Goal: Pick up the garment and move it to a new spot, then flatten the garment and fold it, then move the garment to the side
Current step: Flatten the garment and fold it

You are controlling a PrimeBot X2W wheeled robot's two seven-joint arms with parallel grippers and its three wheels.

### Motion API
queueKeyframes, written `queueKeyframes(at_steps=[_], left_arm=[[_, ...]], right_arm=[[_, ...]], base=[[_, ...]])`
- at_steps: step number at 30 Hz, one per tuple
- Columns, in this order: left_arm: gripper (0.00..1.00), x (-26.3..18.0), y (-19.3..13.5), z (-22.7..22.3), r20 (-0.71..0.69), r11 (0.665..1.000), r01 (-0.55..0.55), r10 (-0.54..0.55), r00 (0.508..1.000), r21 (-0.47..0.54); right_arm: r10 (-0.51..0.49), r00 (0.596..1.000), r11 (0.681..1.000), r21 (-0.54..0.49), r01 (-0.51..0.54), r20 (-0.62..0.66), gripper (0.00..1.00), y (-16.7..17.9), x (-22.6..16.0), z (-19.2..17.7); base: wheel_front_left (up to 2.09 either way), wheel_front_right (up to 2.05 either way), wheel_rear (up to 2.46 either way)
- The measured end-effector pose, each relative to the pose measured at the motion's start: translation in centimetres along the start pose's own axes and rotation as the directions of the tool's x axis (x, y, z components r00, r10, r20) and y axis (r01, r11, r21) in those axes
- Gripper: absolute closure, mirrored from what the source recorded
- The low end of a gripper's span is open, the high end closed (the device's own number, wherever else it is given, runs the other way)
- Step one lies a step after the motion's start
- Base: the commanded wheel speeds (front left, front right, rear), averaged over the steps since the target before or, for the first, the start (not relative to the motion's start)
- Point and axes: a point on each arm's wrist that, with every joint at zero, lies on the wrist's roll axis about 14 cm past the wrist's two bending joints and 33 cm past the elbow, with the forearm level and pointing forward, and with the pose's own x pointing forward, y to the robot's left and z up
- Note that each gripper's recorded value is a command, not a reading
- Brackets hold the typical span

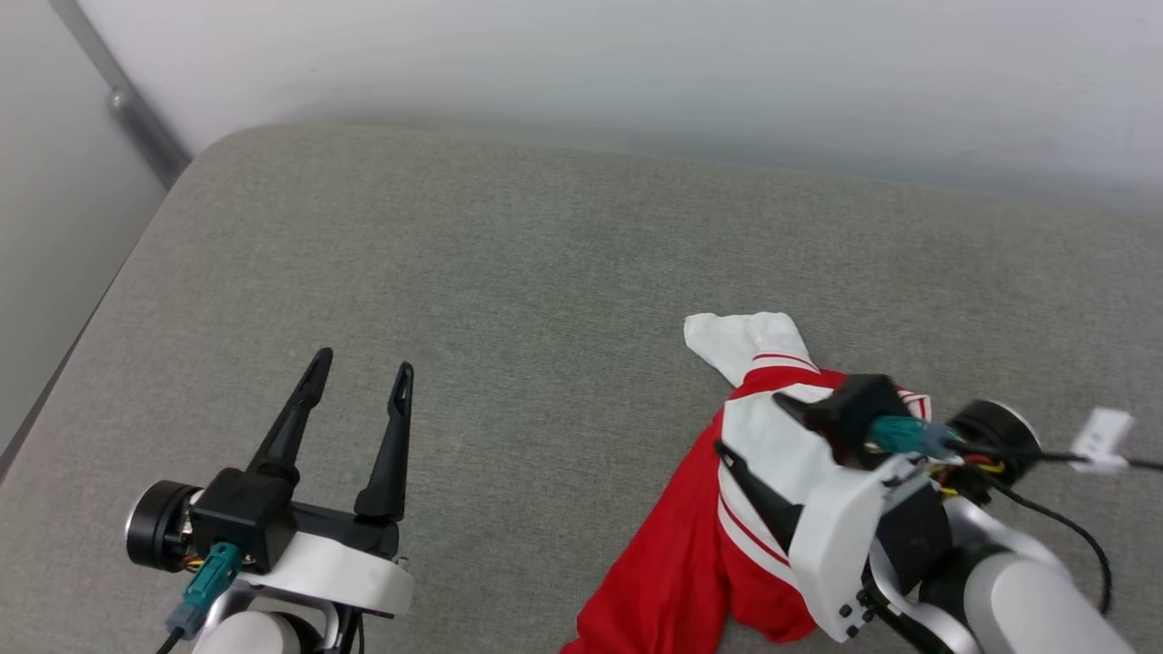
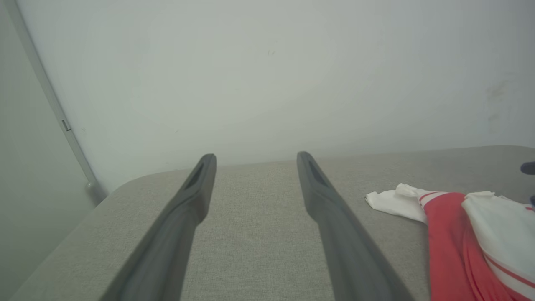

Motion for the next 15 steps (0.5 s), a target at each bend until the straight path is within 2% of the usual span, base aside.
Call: queueKeyframes(at_steps=[2,5,9,15], left_arm=[[0.0,-0.1,0.0,-0.1,-0.001,1.0,-0.003,0.003,1.0,-0.004],[0.0,-0.4,0.0,-0.2,0.0,1.0,-0.007,0.007,1.0,-0.01],[0.0,-0.6,0.2,0.2,0.017,1.0,-0.009,0.009,1.0,0.014],[0.0,-1.8,0.9,-0.5,-0.005,0.999,-0.039,0.039,0.999,0.01]], right_arm=[[0.035,0.994,0.998,-0.051,-0.041,-0.101,0.0,0.3,0.5,-0.3],[0.029,0.974,0.993,-0.107,-0.054,-0.224,0.0,-0.4,1.4,-0.5],[0.01,0.918,0.978,-0.189,-0.092,-0.396,0.0,-0.9,2.4,-2.2],[0.021,0.836,0.971,-0.188,-0.148,-0.548,0.0,-1.0,3.5,-4.9]], base=[[0.0,0.0,0.0],[0.0,0.0,0.0],[0.0,0.0,0.0],[0.0,0.0,0.0]])
